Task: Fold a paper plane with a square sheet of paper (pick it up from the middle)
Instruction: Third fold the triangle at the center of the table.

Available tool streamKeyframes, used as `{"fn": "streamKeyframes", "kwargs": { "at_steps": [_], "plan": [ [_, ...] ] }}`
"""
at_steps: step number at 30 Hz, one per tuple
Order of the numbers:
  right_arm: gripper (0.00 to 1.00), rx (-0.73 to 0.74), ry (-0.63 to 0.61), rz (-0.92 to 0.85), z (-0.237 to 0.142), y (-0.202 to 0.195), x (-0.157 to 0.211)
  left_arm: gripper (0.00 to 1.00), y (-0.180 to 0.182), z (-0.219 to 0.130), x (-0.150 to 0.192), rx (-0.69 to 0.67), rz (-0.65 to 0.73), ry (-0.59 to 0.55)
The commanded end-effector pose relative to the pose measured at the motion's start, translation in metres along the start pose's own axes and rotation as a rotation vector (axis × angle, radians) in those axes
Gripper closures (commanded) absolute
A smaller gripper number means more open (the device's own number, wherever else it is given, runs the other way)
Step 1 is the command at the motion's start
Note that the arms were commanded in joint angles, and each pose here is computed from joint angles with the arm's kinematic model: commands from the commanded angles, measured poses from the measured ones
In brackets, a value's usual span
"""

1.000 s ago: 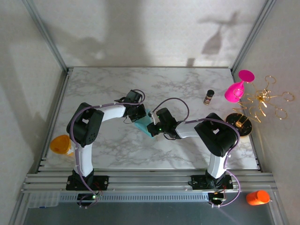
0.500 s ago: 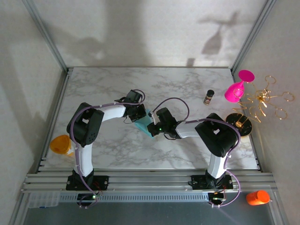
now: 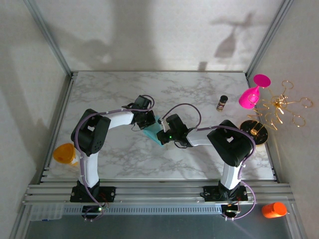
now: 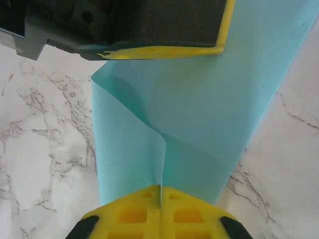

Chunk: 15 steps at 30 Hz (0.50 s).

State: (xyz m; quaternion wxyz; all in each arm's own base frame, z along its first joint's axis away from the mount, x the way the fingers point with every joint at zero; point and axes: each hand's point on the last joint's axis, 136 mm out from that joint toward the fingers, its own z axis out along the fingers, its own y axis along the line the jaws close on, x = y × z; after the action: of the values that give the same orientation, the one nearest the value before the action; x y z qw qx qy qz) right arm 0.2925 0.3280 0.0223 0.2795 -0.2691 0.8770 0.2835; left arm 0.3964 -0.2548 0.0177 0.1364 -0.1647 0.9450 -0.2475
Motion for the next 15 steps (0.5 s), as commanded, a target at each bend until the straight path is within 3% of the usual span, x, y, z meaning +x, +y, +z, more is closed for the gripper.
{"fn": "streamKeyframes", "kwargs": {
  "at_steps": [1,10,15],
  "plan": [
    [0.95,0.010,0.042,0.021,0.007,-0.006,0.007,0.98,0.008,0.009,0.018,-0.037,0.013,0.069],
    [0.95,0.024,0.068,0.033,0.008,-0.010,0.013,0.95,-0.011,-0.009,0.007,0.019,0.007,0.032],
    [0.95,0.021,0.074,0.038,0.008,-0.010,0.016,0.90,-0.005,-0.038,-0.009,0.014,-0.045,-0.062]
  ]
}}
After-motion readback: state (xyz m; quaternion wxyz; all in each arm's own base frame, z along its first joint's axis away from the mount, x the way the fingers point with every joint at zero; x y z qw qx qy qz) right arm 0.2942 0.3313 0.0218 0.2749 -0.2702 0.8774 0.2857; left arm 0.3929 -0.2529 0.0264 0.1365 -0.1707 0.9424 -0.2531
